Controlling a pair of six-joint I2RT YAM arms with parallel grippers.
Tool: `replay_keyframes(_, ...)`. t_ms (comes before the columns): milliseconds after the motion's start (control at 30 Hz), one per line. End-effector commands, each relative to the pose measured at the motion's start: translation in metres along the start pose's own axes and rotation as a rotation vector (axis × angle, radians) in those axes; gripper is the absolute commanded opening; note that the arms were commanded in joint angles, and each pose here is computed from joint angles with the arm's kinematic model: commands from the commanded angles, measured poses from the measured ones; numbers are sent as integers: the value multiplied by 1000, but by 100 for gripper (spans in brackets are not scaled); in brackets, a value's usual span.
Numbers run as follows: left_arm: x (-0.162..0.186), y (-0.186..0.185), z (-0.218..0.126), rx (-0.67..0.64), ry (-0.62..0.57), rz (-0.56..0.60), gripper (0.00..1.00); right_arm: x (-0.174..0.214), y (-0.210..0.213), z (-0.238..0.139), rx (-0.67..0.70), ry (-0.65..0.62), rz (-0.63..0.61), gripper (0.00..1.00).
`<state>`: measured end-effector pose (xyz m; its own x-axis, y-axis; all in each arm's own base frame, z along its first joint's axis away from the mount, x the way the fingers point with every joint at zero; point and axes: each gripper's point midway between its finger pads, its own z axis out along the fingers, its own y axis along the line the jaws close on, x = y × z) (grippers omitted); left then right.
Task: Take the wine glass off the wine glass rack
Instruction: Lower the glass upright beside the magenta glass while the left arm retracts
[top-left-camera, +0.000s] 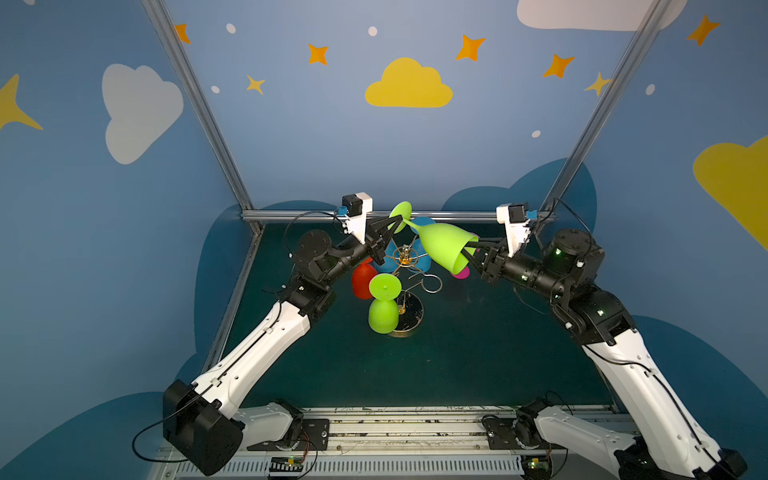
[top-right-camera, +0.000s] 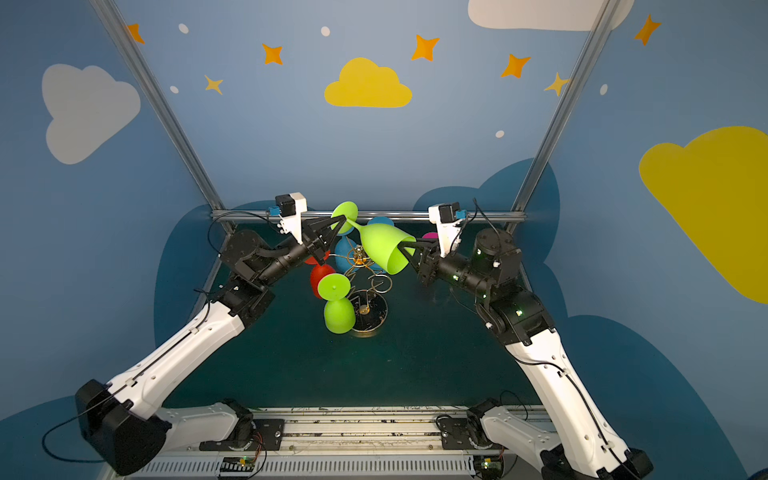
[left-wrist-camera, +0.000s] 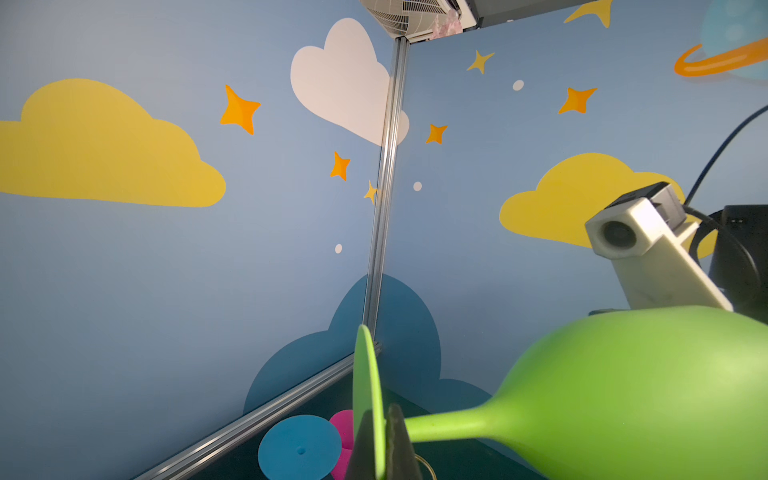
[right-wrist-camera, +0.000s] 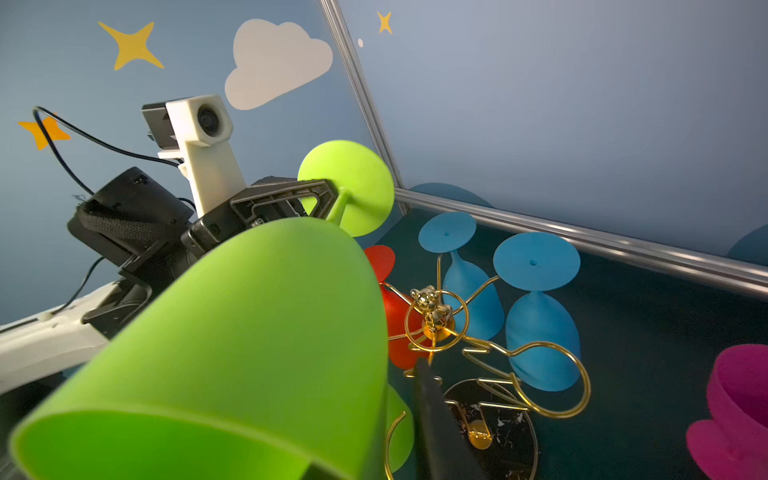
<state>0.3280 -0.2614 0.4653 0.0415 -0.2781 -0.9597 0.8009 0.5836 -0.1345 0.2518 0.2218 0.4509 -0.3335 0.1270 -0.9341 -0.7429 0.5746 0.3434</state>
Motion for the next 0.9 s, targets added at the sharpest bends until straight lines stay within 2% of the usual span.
replay_keyframes(0,-7,-6,-3,24,-15,7,4,-20,11,-5,-34,-56,-17,5)
replay_keyframes(33,-6,-5,-2,23,-14,8,6,-20,12,-6,-36,-58,-16,1)
replay_keyframes(100,-6,-5,-2,21,-14,11,13,-21,12,-8,-36,-63,-15,0)
replay_keyframes(167,-6,-5,-3,17,-12,15,26,-22,13,-11,-29,-72,-17,0)
replay_keyframes(200,-5,-4,-3,11,-8,18,40,-23,12,-14,-19,-79,-19,0)
replay_keyframes(233,-6,-3,-4,2,-11,21,59,-24,12,-17,-9,-85,-22,0)
replay_keyframes(267,-6,1,-5,-21,-10,21,71,-26,11,-20,4,-93,-27,0)
replay_keyframes(300,-8,4,-7,-44,-16,26,75,-27,10,-25,25,-99,-33,0)
replay_keyframes(467,-15,19,-24,-149,-11,56,85,-28,0,-54,150,-111,-73,0)
replay_keyframes(633,-25,42,-63,-287,-6,89,93,-19,-12,-99,324,-86,-100,0)
replay_keyframes(733,-20,70,-94,-414,-5,133,97,-4,-22,-130,451,-37,-126,0)
replay_keyframes(867,-3,112,-136,-562,-31,127,100,26,-39,-165,614,97,-128,0)
